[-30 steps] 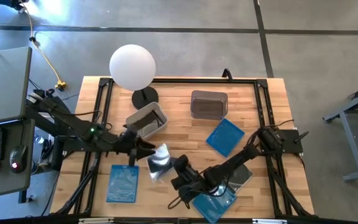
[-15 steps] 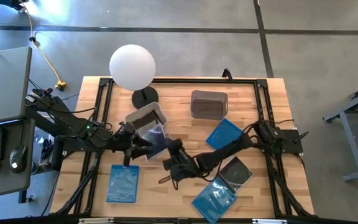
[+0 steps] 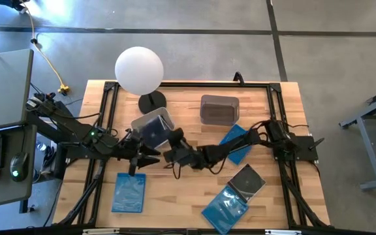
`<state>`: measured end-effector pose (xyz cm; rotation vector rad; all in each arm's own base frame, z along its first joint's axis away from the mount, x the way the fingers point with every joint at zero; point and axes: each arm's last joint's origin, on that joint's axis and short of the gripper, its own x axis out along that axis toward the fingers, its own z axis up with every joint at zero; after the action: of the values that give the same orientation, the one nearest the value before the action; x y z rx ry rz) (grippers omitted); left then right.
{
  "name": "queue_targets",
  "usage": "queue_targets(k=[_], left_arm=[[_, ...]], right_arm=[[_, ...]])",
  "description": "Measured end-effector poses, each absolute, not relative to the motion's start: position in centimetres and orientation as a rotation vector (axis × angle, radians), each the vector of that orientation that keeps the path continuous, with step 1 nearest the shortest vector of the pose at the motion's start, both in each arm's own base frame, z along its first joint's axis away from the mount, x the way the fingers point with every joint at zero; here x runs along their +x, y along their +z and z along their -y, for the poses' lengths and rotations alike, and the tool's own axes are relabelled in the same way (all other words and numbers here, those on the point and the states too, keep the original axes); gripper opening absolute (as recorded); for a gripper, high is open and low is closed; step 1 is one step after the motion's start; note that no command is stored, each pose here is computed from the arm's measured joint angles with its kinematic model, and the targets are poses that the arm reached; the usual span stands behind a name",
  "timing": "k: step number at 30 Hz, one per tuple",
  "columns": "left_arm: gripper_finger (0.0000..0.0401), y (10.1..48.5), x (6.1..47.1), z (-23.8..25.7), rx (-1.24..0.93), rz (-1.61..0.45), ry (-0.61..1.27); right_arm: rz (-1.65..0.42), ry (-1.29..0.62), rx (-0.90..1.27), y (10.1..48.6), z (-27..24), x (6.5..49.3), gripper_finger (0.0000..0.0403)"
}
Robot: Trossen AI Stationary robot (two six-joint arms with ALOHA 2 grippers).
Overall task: Pick & place jewel cases by type
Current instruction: Put the left black CD case into the gray bin
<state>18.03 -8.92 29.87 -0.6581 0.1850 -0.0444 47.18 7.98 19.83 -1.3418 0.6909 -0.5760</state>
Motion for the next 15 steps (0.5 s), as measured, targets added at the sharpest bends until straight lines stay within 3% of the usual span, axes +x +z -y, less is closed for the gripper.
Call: queue_targets(k=[6, 15], left_arm=[[0.0182, 29.9, 18.0, 9.0, -0.659, -0.189, -0.053], [0.0182, 29.9, 18.0, 9.0, -0.660, -0.203, -0.084]], right_arm=[[-0.676, -0.499, -1.317, 19.5, -4.7, 47.9, 0.0022], [-0.719, -0.479, -1.229, 18.8, -1.0, 48.0, 0.0065]])
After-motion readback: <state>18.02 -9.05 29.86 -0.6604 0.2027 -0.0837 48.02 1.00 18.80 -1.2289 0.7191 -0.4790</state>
